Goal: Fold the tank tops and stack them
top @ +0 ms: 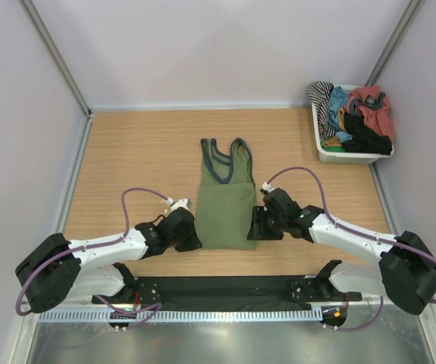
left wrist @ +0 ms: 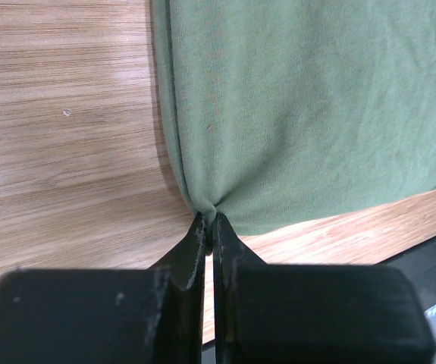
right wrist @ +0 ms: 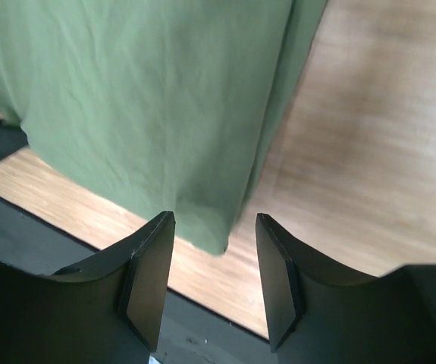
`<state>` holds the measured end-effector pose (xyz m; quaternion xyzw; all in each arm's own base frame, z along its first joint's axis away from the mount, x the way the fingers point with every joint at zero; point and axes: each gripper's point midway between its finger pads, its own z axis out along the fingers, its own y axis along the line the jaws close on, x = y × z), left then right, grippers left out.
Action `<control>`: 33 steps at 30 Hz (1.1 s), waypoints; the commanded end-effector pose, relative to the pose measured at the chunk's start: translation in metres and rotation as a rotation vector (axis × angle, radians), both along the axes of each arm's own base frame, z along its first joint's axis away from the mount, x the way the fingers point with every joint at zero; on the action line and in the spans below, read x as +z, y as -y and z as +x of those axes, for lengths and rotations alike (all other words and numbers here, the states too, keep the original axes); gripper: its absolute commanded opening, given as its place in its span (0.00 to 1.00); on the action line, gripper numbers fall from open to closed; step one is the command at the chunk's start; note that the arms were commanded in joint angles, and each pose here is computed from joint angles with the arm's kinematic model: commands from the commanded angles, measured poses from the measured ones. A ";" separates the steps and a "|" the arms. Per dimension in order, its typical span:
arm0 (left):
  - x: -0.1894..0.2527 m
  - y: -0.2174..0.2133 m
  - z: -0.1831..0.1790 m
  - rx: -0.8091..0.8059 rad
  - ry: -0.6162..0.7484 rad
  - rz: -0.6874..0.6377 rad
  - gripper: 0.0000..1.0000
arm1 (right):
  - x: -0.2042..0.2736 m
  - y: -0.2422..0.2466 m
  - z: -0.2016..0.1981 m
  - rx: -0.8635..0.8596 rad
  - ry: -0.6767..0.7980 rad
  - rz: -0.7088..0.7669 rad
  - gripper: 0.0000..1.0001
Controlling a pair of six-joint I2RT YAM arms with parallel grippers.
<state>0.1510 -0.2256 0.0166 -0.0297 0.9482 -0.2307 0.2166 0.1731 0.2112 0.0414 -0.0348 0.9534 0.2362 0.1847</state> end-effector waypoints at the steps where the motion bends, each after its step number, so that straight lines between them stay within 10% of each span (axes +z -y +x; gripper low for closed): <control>1: -0.015 -0.019 -0.012 -0.015 -0.046 0.104 0.00 | 0.001 0.009 -0.011 -0.055 -0.009 -0.029 0.54; 16: -0.012 -0.017 -0.012 -0.019 -0.046 0.094 0.00 | -0.004 -0.026 -0.027 0.027 -0.079 0.155 0.32; 20: -0.008 -0.016 -0.012 -0.024 -0.046 0.092 0.00 | -0.005 -0.022 -0.027 0.026 -0.082 0.126 0.01; 33: 0.058 -0.007 -0.011 -0.056 -0.011 0.035 0.00 | 0.052 0.008 -0.022 -0.039 0.017 0.038 0.01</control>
